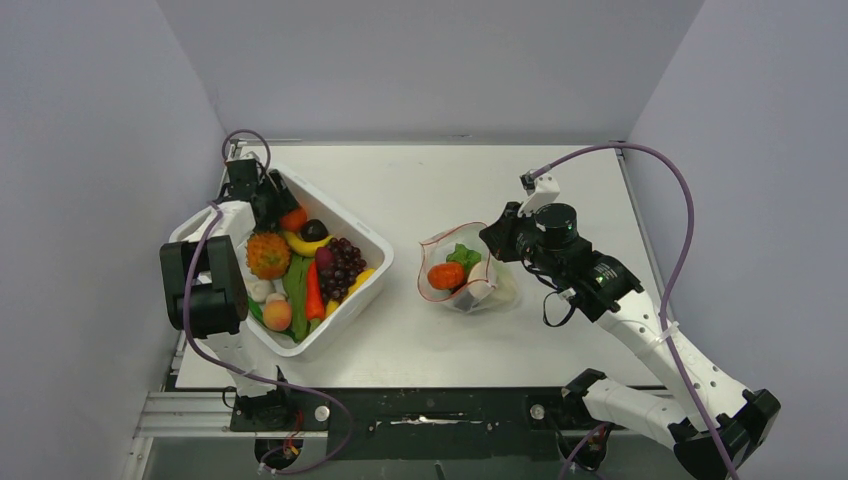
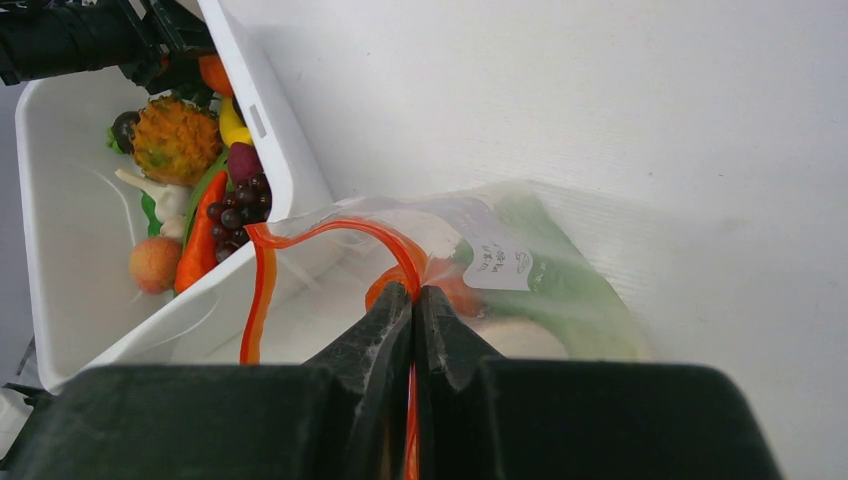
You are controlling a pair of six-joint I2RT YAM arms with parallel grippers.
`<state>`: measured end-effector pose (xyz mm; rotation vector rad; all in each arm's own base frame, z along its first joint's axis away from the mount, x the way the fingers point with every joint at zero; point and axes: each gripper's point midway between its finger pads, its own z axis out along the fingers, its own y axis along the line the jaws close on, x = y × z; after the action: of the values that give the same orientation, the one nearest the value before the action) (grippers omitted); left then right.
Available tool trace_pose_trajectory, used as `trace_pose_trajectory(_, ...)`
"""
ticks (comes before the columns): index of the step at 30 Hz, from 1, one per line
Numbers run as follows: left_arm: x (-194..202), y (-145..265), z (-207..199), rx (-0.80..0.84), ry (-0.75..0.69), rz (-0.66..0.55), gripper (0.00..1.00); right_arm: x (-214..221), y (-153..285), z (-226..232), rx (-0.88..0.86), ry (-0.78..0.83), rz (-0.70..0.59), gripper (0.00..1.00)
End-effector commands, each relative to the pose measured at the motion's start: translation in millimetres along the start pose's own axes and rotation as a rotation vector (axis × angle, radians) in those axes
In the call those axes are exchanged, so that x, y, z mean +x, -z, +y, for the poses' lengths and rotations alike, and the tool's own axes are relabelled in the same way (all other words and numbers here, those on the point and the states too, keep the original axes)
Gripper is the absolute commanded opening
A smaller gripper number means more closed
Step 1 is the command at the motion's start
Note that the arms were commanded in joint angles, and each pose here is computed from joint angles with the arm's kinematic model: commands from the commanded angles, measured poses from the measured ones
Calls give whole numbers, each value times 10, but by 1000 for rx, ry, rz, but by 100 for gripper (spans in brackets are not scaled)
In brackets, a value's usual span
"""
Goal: Place the food in the zip-top bag and seal the zipper
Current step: Pick up the fake fruit from the bin.
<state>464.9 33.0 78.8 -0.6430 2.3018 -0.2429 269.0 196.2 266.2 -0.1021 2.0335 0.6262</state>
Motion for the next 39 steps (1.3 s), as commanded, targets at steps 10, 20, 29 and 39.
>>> trace_pose_trajectory(10,-154,218,-130,-24,-19,-31,43,-345,129,147,-48,-30,-113,2)
trace_pose_trajectory(20,-208,495,-217,-2,-27,-40,34,-322,97,103,-23,-36,-104,2)
trace_pose_trajectory(29,-221,744,-287,24,-42,-61,33,-291,51,79,-2,-47,-90,2)
trace_pose_trajectory(39,-157,1174,-351,69,-59,-113,33,-240,-52,139,-8,-54,-61,2)
